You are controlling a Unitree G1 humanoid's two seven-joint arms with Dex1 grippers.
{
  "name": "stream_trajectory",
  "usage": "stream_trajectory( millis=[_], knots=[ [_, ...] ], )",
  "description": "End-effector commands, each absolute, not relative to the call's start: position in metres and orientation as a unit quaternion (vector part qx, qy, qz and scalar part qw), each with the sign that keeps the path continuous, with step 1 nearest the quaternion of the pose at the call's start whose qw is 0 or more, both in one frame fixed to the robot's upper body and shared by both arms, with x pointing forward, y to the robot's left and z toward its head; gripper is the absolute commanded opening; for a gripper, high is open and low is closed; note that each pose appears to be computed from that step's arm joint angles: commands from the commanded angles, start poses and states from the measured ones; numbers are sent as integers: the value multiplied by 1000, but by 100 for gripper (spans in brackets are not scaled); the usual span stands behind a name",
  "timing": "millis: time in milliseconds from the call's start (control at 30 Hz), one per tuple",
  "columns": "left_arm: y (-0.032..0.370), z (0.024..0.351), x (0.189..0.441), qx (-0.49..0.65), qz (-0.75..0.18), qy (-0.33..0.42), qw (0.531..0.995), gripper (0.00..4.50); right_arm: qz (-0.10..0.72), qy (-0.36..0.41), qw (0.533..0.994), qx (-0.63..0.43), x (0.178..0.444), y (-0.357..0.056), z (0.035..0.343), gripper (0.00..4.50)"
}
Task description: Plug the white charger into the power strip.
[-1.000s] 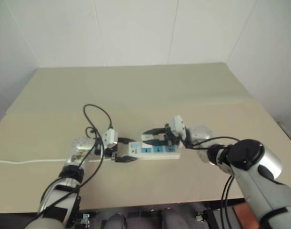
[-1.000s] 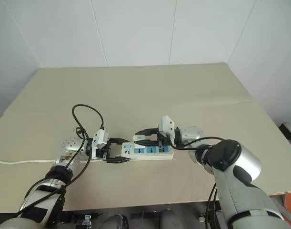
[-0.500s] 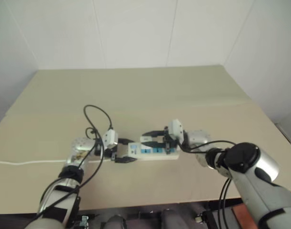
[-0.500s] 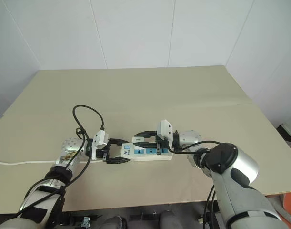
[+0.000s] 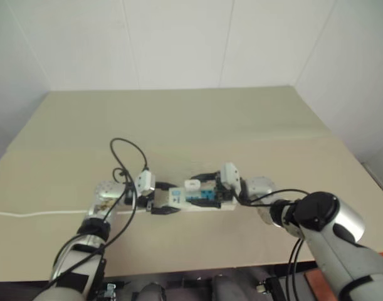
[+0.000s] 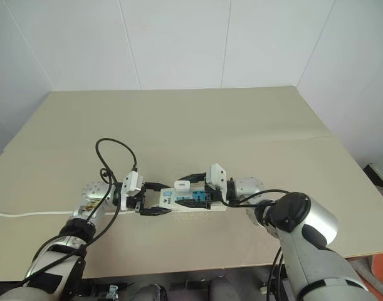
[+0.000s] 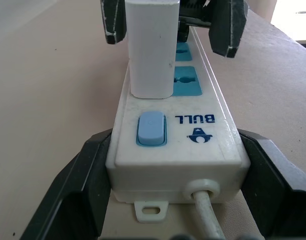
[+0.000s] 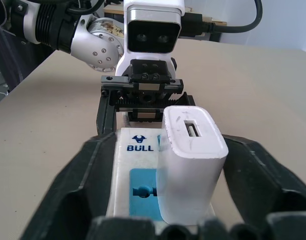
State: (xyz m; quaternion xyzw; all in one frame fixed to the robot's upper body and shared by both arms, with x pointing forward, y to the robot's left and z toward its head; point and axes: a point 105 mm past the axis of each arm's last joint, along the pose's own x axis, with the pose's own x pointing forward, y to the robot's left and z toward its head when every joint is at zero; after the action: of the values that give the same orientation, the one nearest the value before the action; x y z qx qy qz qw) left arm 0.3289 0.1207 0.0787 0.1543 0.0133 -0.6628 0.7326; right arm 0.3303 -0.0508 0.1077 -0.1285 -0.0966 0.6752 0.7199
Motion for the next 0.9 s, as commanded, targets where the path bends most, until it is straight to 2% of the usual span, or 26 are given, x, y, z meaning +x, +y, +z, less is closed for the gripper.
stream_trajectory(
  millis=[33,167,233,300,500,567,733,900],
  knots=[
    [117,77,329,163,-664,10,730,326,679,-105,716,-125,327,-49,110,445],
    [117,77,331,152,-664,26,732,326,677,-107,717,-128,328,-49,111,445],
    [117,79,330,143,-671,34,727,399,676,-107,718,-130,328,-50,111,450],
    [116,81,330,140,-673,25,726,448,674,-109,718,-133,329,-50,111,450],
    [118,122,330,86,-654,-80,747,448,669,-109,722,-141,329,-53,111,450],
    [128,137,323,66,-657,-92,745,448,664,-112,724,-146,331,-58,114,450],
    [159,155,286,63,-696,-41,714,448,633,-119,741,-193,340,-95,126,450],
    [204,154,278,114,-652,18,749,448,624,-81,736,-249,336,-169,149,450]
  ],
)
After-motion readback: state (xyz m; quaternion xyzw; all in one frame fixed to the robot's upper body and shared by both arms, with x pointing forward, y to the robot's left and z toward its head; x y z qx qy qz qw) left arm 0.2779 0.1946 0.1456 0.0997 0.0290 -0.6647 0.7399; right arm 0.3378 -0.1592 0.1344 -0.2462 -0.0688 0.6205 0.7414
